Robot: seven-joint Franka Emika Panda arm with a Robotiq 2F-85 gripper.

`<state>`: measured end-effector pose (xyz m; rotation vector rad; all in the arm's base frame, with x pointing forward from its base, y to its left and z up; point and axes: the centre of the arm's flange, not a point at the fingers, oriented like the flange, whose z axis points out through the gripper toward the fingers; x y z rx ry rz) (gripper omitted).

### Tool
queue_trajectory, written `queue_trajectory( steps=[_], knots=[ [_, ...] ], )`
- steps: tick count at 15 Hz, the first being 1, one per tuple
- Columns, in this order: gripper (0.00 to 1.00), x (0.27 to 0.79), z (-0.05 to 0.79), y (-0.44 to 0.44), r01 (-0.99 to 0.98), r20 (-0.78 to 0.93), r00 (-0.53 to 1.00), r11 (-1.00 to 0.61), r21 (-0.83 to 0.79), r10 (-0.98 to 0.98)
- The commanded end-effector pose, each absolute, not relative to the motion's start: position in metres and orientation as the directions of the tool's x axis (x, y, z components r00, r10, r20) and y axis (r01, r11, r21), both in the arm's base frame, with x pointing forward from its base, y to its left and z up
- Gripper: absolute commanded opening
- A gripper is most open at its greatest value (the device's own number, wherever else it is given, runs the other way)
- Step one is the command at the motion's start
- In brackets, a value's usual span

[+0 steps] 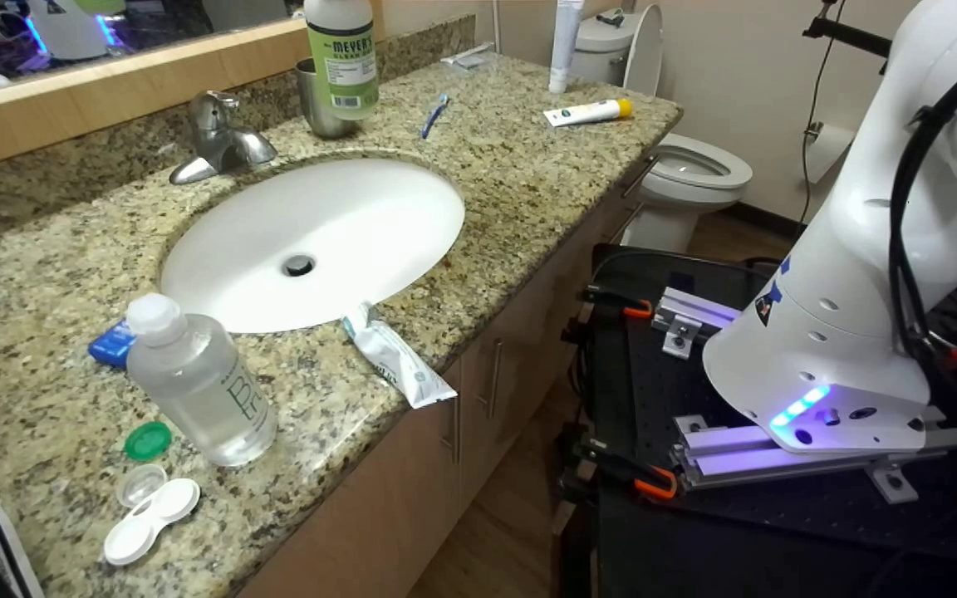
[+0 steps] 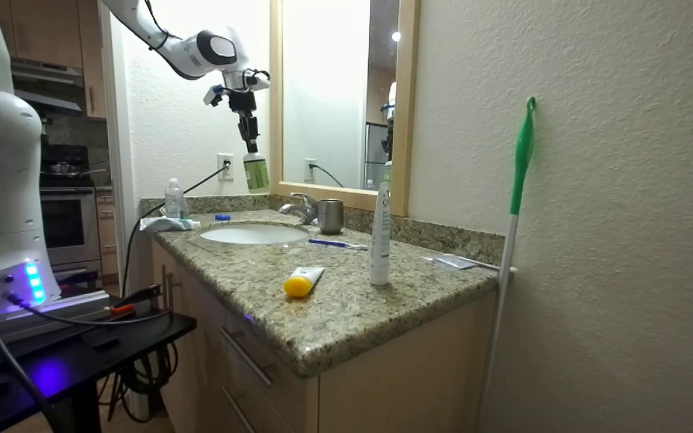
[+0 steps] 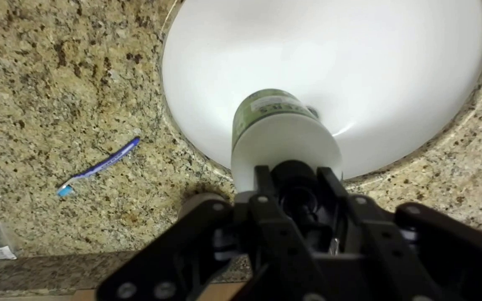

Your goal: Pick up the green bottle and move it to the left.

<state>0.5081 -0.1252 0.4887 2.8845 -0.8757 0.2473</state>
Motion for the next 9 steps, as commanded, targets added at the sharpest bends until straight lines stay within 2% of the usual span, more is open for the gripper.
queue_trajectory(
  steps=[1,9],
  knots=[
    [0.08,0.549,0.477,-0.143,-0.575,0.156,0.808,-0.818,-0.003,-0.568],
    [0.08,0.654,0.509,-0.089,-0.467,0.147,0.862,-0.872,-0.146,-0.485]
  ],
)
